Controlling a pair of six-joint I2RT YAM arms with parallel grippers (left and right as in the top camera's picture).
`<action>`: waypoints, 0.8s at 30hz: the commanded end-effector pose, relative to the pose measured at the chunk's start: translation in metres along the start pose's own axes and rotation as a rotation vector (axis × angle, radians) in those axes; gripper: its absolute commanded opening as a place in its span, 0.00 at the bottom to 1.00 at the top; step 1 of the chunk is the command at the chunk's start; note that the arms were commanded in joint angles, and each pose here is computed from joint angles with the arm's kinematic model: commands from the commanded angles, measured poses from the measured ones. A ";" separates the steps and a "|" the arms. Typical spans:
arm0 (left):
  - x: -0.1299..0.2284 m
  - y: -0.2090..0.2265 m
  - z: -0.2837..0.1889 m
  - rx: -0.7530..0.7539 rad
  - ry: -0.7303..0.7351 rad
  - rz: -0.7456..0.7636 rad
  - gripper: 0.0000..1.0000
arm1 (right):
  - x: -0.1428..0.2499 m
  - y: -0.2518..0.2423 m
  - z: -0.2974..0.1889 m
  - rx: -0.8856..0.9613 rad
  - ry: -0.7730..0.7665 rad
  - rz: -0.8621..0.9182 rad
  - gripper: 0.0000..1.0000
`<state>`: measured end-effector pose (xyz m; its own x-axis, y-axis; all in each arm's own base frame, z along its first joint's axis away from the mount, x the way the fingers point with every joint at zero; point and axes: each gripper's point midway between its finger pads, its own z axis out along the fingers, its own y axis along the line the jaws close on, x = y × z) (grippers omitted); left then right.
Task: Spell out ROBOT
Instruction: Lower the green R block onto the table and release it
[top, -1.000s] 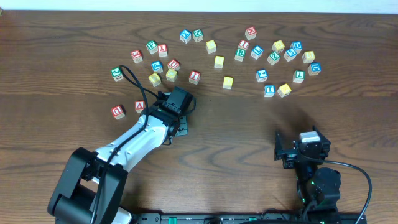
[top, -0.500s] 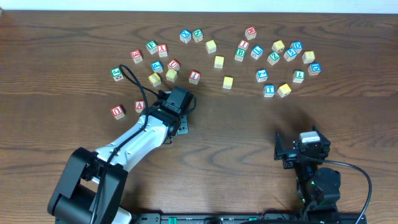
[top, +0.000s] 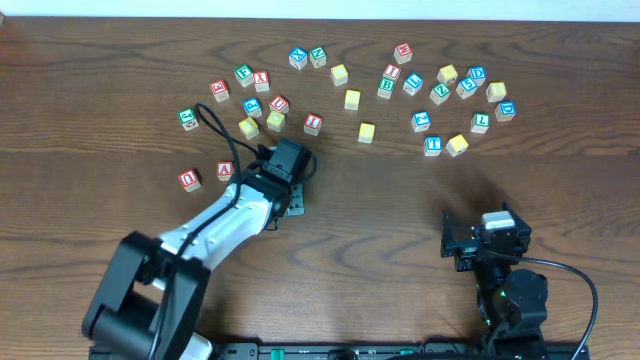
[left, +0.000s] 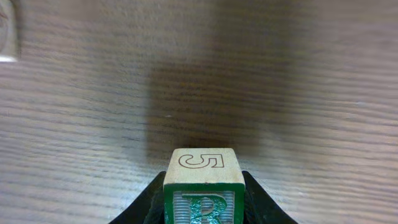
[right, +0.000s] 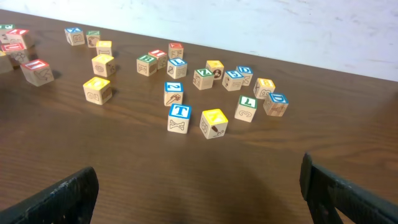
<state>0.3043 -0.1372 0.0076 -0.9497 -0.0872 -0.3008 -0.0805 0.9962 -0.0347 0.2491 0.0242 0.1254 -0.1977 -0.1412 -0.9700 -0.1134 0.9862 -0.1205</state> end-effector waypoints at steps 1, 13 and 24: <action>0.014 0.007 0.018 -0.033 0.059 0.018 0.13 | 0.001 0.000 0.000 0.001 0.004 -0.010 0.99; 0.015 0.003 0.021 -0.017 0.065 0.014 0.13 | 0.001 -0.001 0.000 0.001 0.004 -0.009 0.99; 0.016 0.004 0.020 -0.019 0.069 0.014 0.69 | 0.001 -0.001 0.000 0.001 0.004 -0.009 0.99</action>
<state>0.3069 -0.1395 -0.0037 -0.9538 -0.0809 -0.2892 -0.0755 0.9967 -0.0299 0.2491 0.0242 0.1254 -0.1977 -0.1412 -0.9700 -0.1134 0.9862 -0.1205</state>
